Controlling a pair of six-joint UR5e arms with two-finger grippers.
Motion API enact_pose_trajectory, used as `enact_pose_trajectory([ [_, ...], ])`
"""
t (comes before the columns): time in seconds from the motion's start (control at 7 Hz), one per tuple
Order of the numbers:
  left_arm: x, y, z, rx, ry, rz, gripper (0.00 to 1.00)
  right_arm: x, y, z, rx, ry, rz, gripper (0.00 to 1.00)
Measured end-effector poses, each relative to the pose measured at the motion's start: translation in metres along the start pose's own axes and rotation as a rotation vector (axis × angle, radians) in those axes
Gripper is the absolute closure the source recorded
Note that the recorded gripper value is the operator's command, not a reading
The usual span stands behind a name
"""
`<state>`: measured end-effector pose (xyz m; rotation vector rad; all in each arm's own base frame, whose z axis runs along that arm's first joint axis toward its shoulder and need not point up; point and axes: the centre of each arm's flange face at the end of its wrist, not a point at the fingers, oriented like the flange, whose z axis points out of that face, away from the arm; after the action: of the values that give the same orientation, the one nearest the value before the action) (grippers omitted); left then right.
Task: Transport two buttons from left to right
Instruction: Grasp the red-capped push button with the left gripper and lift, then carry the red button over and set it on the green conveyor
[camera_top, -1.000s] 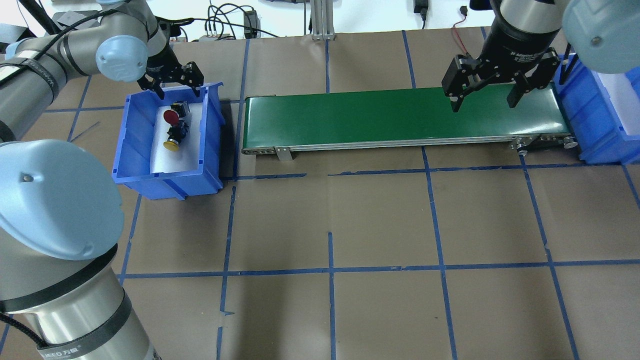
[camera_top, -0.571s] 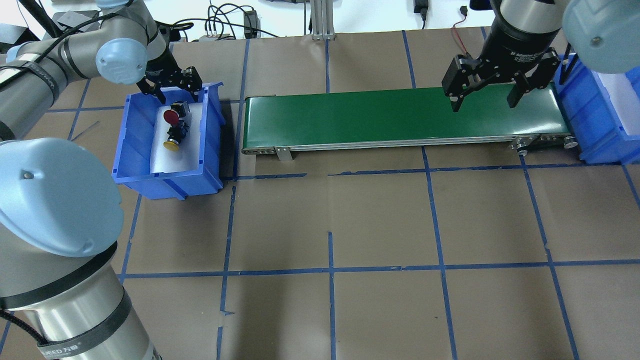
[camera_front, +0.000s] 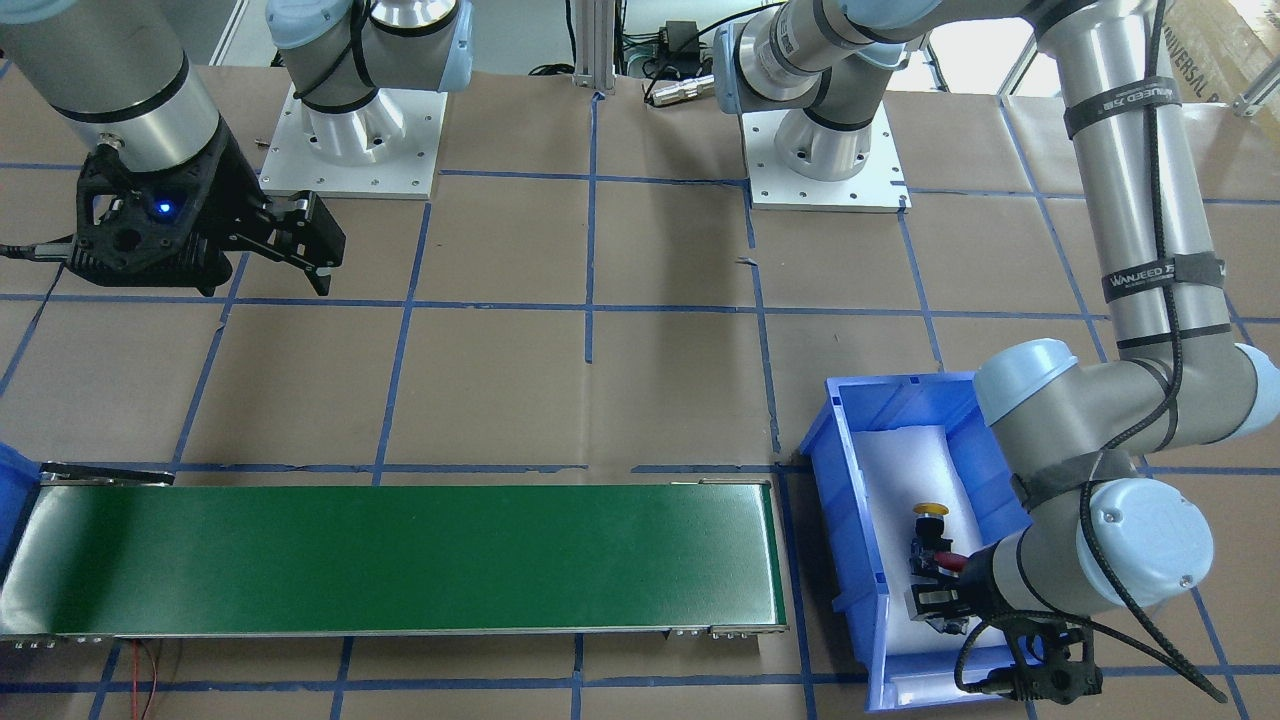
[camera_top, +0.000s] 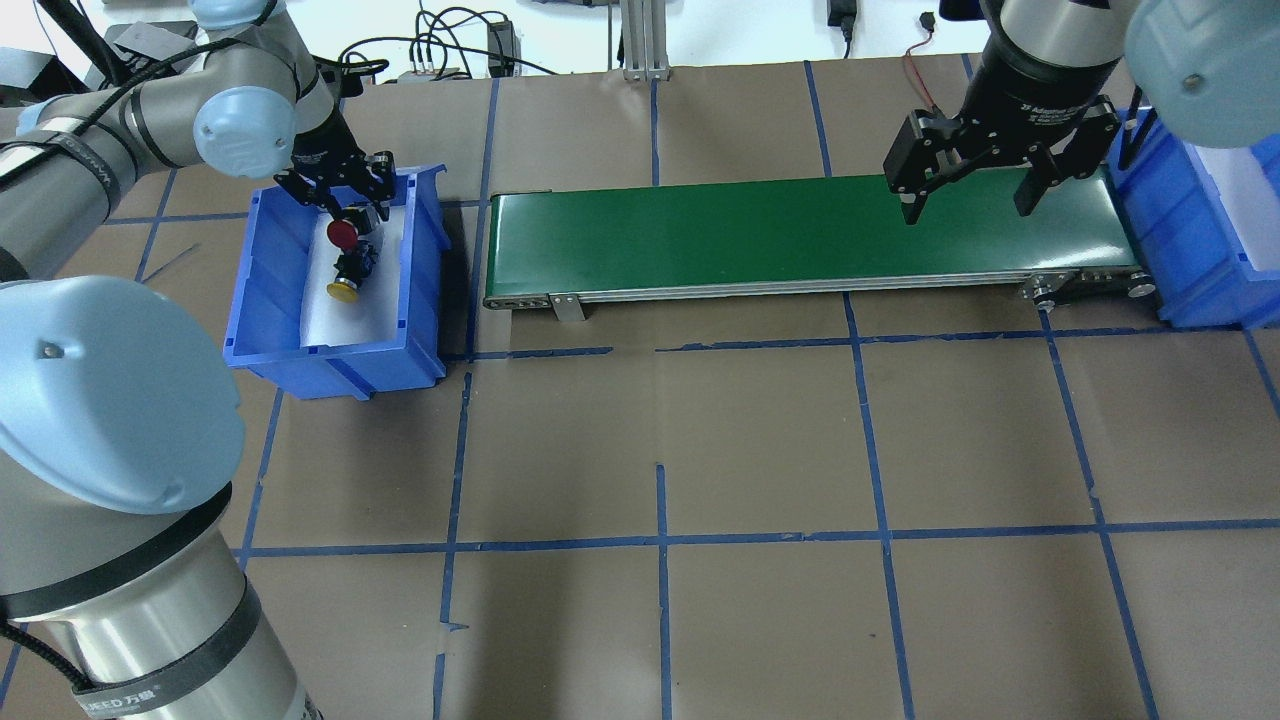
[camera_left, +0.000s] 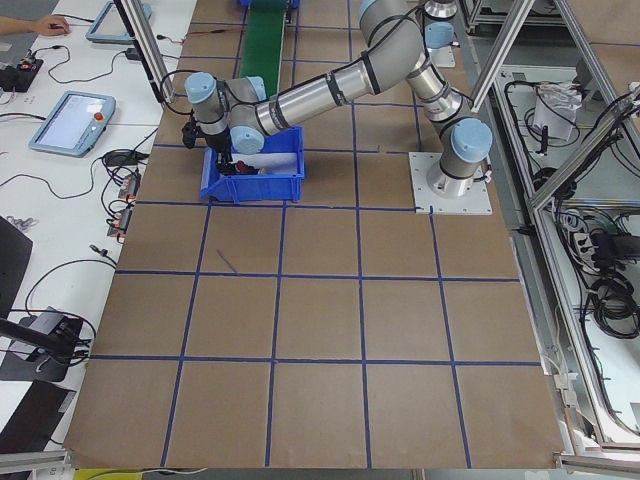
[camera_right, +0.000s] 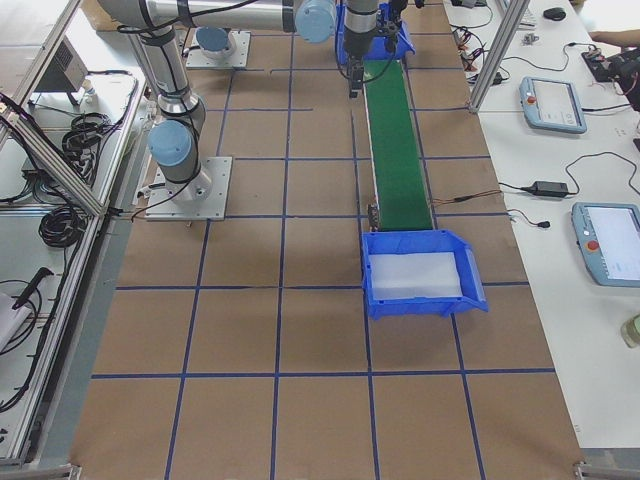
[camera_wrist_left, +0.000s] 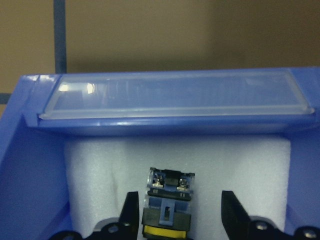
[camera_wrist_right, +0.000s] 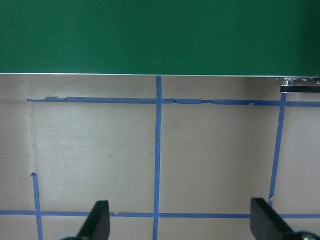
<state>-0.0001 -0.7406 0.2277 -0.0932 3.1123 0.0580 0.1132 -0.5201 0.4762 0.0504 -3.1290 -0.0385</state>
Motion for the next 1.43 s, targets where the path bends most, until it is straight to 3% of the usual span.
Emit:
enact_pose_trajectory([
  [0.14, -0.001, 0.0, 0.0, 0.0, 0.0, 0.001, 0.86, 0.0, 0.0, 0.0, 0.0, 0.0, 0.0, 0.0],
  [0.29, -0.002, 0.0, -0.002, 0.002, 0.0, 0.005, 0.95, 0.0, 0.0, 0.0, 0.0, 0.0, 0.0, 0.0],
  [0.71, 0.002, 0.002, -0.037, 0.048, -0.005, 0.013, 0.95, 0.0, 0.0, 0.0, 0.0, 0.001, 0.0, 0.0],
  [1.14, 0.019, 0.04, -0.146, 0.131, 0.007, 0.024, 0.95, 0.0, 0.0, 0.0, 0.0, 0.0, 0.0, 0.0],
  [1.43, 0.074, 0.065, -0.183, 0.16, 0.025, 0.005, 0.95, 0.0, 0.0, 0.0, 0.0, 0.0, 0.0, 0.0],
])
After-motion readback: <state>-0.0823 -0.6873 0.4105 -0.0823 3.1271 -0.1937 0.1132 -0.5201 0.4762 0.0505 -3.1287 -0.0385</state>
